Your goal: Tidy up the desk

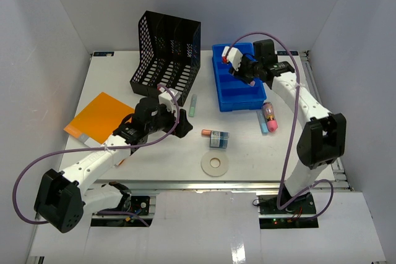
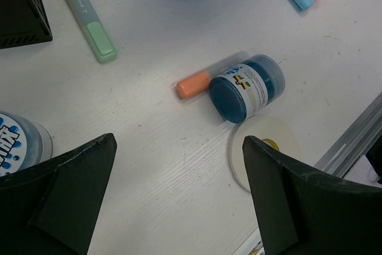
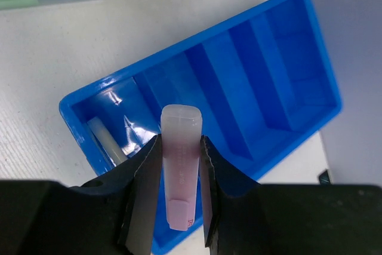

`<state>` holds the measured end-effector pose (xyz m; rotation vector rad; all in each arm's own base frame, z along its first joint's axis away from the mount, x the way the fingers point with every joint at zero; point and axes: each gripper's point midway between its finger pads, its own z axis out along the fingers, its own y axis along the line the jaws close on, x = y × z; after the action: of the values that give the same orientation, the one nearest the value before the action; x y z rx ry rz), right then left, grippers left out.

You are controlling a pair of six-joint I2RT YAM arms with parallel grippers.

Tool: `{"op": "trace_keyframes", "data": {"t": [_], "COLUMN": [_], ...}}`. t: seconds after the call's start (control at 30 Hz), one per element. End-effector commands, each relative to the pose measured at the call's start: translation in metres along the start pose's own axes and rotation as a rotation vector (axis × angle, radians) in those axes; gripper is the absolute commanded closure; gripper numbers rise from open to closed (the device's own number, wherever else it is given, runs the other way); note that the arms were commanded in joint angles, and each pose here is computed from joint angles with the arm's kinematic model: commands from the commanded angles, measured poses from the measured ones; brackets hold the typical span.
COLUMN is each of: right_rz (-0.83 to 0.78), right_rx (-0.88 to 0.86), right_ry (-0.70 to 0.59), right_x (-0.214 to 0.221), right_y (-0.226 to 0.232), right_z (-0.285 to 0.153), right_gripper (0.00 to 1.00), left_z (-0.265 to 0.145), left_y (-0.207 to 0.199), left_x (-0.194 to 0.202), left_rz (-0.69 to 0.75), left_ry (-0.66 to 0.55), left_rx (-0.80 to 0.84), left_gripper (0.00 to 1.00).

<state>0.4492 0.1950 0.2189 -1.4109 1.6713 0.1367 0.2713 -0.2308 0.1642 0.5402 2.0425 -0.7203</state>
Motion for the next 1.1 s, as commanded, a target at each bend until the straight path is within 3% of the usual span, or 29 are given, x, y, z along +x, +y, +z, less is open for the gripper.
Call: {"op": "trace_keyframes", "data": {"t": [0.0, 0.27, 0.37, 0.47, 0.57, 0.7, 0.83, 0.93, 1.07], "right_rz": [-0.026, 0.029, 0.035, 0.053, 0.085, 0.191, 0.385, 0.448, 0.54], "right_rx": [0.003, -0.084, -0.106, -0.123, -0.107, -0.099, -0.282, -0.352, -0.351], "right_ry": [-0.075, -0.031, -0.028, -0.01, -0.018, -0.113, -0.352, -0.412, -0.444], "right_x": [-0.005, 0.038, 0.043, 0.052, 0.048, 0.019, -0.015, -0.009, 0.026], "right_y": [-0.02, 0.005, 0.015, 0.026, 0.023, 0.01, 0.036, 0.069, 0.117], "right_z": [0.013, 0.04, 0.039, 0.038, 0.028, -0.011, -0.089, -0.116, -0.139], "right_gripper": [0.82, 0.69, 0.51, 0.23, 0.15, 0.13, 0.13, 0.13, 0.13], "left_z": [0.0, 0.014, 0.02, 0.035, 0.048, 0.068, 0.095, 0.111, 0.133], "left_y": [-0.005, -0.007, -0.006, -0.002, 0.0, 0.004, 0.012, 0.028, 0.058], "left_x": [-0.008, -0.006, -0.008, -0.013, -0.016, -0.018, -0.013, -0.008, -0.004], "left_rz": [-0.001, -0.032, -0.054, -0.084, -0.109, -0.122, -0.123, -0.134, -0.131], "left_ry": [-0.03, 0.0, 0.008, 0.025, 0.038, 0.064, 0.109, 0.132, 0.142], "left_rx": [0.028, 0.05, 0.048, 0.031, 0.006, -0.065, -0.175, -0.271, -0.423], "left_gripper": [0.02, 0.02, 0.02, 0.02, 0.03, 0.07, 0.18, 0.27, 0.3]}}
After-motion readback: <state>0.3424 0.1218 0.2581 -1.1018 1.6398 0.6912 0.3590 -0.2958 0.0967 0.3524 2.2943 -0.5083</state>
